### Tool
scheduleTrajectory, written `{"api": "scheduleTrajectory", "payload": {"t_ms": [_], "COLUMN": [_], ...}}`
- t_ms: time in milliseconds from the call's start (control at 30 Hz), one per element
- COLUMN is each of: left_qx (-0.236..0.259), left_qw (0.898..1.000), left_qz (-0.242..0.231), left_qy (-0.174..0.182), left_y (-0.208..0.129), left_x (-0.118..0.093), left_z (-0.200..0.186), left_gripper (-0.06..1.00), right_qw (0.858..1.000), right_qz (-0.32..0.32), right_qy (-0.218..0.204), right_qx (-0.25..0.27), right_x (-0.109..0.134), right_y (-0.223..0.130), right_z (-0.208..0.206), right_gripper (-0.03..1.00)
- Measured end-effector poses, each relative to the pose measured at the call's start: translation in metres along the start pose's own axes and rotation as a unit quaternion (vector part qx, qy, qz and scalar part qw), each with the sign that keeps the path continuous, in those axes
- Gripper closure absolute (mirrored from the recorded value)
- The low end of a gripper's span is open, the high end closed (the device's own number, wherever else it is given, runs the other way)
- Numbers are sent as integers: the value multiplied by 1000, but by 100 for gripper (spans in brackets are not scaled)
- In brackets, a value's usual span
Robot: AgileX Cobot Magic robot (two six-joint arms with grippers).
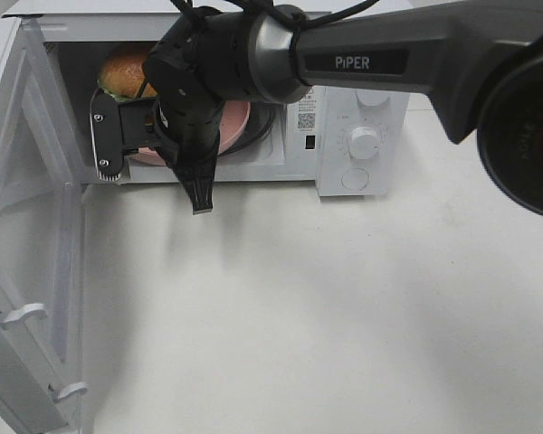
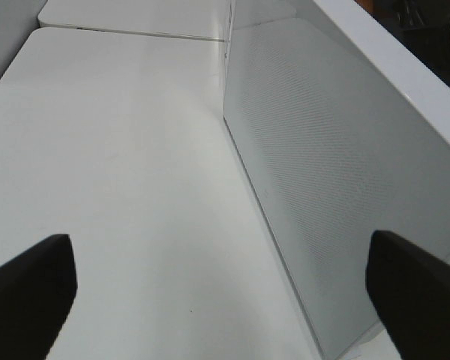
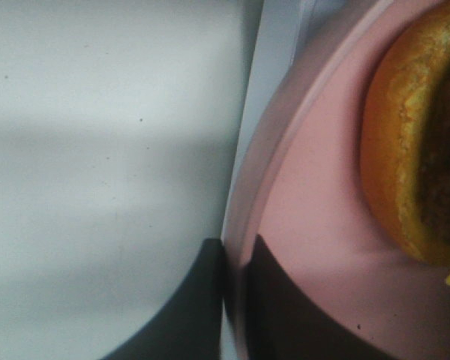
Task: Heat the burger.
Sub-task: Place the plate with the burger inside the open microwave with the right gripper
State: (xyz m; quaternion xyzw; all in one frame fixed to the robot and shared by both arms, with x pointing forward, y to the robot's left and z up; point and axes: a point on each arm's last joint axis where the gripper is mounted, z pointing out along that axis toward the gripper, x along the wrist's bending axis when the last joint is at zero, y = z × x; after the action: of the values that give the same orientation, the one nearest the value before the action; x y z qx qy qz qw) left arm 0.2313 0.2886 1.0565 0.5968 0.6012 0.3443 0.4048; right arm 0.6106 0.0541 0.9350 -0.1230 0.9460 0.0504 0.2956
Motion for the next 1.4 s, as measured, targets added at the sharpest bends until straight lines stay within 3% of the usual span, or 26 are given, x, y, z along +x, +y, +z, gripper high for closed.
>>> {"api": "scheduleTrajectory", "payload": {"t_ms": [1067, 1400], "left_qx": [0, 0], "left_qw": [1000, 1000], "left_qz": [2, -2], "left_qy": [6, 8], "left_y": [0, 0], "left_x": [1, 2], "left_z": [0, 0], "left_gripper": [-2, -2], "right_qw": [999, 998], "right_qz": [17, 36], "right_qy": [-41, -45], "right_qx": [10, 0], "right_x": [-27, -32], "right_y": [-14, -22], "right_z": [35, 39], "right_gripper": [90, 81]}}
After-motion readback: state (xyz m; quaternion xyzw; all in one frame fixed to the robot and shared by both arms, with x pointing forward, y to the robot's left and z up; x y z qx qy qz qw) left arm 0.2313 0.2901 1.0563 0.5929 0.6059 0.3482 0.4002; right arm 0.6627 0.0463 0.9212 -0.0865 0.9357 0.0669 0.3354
